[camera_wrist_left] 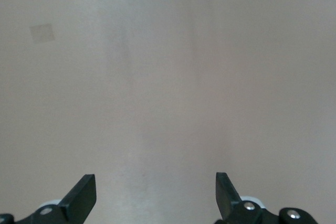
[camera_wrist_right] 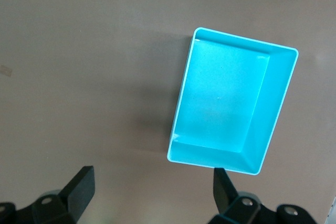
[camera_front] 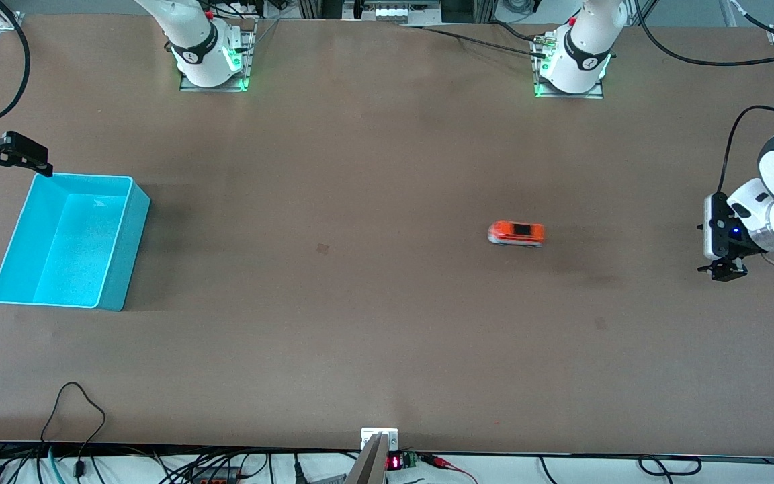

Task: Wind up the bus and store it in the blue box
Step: 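Release the bus with the left gripper so it rolls toward the box, then move the right gripper from the box toward the stopped bus, then lower the right gripper and grasp the orange bus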

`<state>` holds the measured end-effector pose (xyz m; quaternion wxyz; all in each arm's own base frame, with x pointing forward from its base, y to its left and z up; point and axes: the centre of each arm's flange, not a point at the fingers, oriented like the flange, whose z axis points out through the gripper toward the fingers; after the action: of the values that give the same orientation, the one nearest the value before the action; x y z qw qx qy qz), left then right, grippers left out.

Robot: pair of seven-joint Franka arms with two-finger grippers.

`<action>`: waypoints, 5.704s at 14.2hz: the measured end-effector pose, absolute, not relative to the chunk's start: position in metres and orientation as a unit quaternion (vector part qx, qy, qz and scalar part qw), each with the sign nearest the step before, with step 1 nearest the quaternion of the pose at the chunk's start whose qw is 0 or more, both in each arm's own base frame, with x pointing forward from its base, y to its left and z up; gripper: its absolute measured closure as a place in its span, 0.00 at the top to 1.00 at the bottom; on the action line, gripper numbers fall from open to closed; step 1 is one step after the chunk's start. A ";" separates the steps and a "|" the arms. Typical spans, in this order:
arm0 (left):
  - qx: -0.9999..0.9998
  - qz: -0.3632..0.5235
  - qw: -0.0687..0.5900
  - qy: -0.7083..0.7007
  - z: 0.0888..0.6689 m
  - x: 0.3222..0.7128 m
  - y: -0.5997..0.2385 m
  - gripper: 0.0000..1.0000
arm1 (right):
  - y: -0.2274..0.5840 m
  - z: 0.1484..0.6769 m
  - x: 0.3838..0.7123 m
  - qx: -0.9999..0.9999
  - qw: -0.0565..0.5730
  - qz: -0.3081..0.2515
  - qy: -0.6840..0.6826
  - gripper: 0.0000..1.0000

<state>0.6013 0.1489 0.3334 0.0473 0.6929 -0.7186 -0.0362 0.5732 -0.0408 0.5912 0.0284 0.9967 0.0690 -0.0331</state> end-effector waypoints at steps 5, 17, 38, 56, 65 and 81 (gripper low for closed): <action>0.770 -0.052 0.059 -0.633 0.361 0.611 0.134 1.00 | -0.041 0.591 0.573 0.997 0.028 -0.033 0.069 1.00; 0.919 -0.005 -0.001 -0.395 0.449 0.641 0.117 1.00 | -0.042 0.591 0.573 0.997 0.028 -0.033 0.068 1.00; 0.999 0.023 0.019 0.045 0.598 0.604 0.025 1.00 | -0.023 0.529 0.596 0.993 -0.005 -0.087 0.080 1.00; 0.999 0.005 0.018 0.041 0.589 0.567 0.019 1.00 | -0.015 0.380 0.490 0.925 -0.042 -0.095 0.366 1.00; 0.999 0.002 0.018 0.041 0.589 0.566 0.019 1.00 | -0.018 0.303 0.463 0.818 -0.013 -0.045 0.573 1.00; 0.999 0.017 0.017 0.042 0.590 0.571 0.020 1.00 | -0.022 0.212 0.470 0.761 -0.019 -0.043 0.647 1.00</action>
<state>0.5708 0.0200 0.5896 0.0171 0.9988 0.0421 0.0174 0.4703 -0.0219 0.2121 -0.0189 0.7610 0.6471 -0.0426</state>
